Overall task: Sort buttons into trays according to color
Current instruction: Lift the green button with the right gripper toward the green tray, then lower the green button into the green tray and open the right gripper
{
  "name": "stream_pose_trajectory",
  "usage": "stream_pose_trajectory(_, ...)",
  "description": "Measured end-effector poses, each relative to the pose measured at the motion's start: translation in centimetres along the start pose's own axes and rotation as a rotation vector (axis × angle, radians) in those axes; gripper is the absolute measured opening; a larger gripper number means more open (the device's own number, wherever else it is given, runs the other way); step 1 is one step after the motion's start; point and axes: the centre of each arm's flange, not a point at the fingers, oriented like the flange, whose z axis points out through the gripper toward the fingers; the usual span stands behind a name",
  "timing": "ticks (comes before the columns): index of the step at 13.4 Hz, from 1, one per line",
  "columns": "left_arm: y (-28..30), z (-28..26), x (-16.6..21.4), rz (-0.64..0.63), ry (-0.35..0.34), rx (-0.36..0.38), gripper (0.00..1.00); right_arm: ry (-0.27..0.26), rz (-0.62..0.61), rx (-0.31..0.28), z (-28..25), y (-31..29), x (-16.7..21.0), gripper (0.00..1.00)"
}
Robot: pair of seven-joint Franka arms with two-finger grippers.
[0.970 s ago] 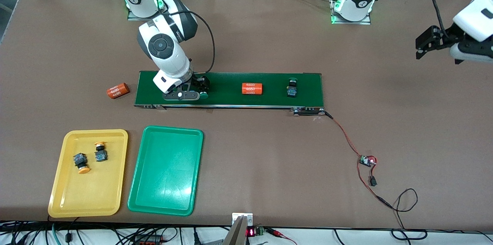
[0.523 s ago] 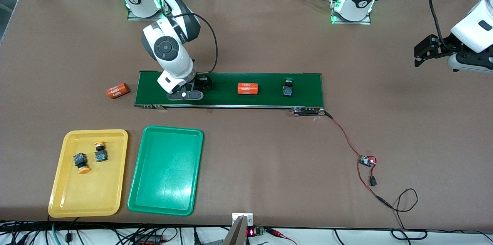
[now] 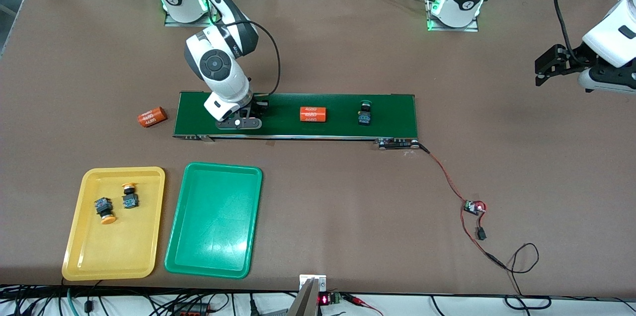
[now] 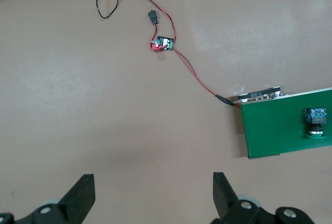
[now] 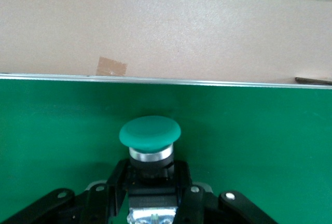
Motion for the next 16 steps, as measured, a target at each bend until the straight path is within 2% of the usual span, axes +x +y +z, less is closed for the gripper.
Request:
stream_pose_trajectory(2, 0.0, 0.1, 0.0, -0.001, -0.002, 0.000, 1.00, 0.005, 0.013, -0.003, -1.4, 0.5, 1.1, 0.43)
stream_pose_trajectory(4, -0.5, 0.6, 0.2, -0.008, -0.011, -0.001, 1.00, 0.010, 0.024, -0.014, -5.5, 1.8, 3.6, 0.43)
stream_pose_trajectory(6, -0.9, 1.6, 0.6, -0.014, -0.028, -0.002, 1.00, 0.065, 0.022, -0.008, -10.1, 4.5, 7.4, 0.43)
stream_pose_trajectory(8, -0.9, 2.8, 1.2, -0.014, -0.048, -0.004, 1.00, 0.104, -0.008, -0.015, -11.5, 7.9, 10.9, 0.43)
stream_pose_trajectory(10, -0.9, 3.5, 1.5, -0.013, -0.060, -0.006, 1.00, 0.103, -0.025, -0.031, -9.2, 10.5, 14.0, 0.43)
stream_pose_trajectory(11, -0.9, 3.6, 1.6, -0.013, -0.062, -0.006, 1.00, 0.120, -0.032, -0.035, -7.2, 11.6, 15.8, 0.43)
stream_pose_trajectory(14, -0.9, 3.5, 1.6, -0.013, -0.059, -0.006, 1.00, 0.218, -0.059, -0.045, -0.9, 14.1, 20.1, 0.43)
stream_pose_trajectory(16, -0.9, 3.5, 1.6, -0.013, -0.059, -0.006, 1.00, 0.261, -0.068, -0.047, 2.6, 14.6, 21.4, 0.43)
